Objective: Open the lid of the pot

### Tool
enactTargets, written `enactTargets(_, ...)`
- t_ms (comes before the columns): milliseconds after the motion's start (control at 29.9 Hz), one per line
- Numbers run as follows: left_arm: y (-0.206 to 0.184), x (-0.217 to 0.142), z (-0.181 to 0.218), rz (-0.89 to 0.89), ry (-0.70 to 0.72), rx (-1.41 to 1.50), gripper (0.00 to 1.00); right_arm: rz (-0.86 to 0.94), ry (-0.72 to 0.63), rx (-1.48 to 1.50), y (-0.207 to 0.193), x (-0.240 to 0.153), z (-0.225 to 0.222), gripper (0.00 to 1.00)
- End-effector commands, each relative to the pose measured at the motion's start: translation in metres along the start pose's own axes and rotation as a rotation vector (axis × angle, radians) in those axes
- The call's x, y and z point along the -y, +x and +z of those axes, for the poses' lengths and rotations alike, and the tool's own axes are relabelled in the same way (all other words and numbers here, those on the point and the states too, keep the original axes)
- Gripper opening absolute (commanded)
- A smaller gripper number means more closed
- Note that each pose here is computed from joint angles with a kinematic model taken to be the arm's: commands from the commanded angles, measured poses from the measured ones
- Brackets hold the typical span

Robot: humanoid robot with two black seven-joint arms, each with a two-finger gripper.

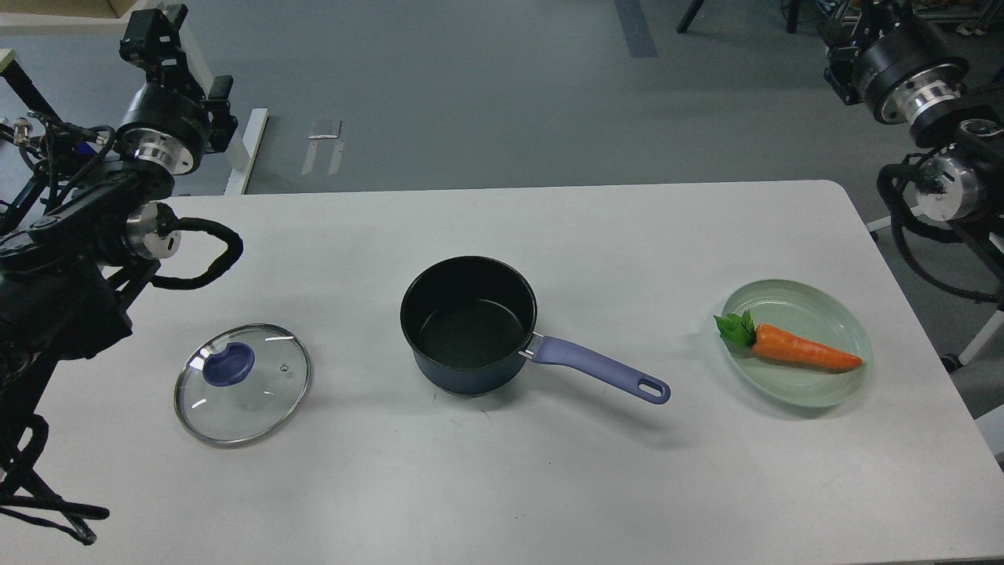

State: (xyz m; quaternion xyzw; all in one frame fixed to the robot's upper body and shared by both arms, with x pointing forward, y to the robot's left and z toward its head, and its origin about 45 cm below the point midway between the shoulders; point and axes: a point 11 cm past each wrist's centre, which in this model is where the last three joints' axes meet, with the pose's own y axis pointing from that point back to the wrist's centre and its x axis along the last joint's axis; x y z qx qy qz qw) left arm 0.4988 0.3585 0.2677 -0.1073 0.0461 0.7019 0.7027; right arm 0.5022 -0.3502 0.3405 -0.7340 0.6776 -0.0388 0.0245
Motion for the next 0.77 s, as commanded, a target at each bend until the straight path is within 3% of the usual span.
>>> enactTargets(0,0.003,-0.005,-0.011,0.026,0.016,-0.08,1.0,0.051,-0.042,0.235,-0.015,-0.002,0.031,1.0)
enactTargets(301,0.002,-0.019,-0.035,-0.003,0.053,-0.189,1.0,0.149,-0.084,0.66,-0.05,-0.022,0.094,0.99)
enactTargets(736,0.008,-0.024,-0.036,-0.002,0.051,-0.222,1.0,0.128,-0.054,0.756,-0.054,-0.028,0.098,1.0)
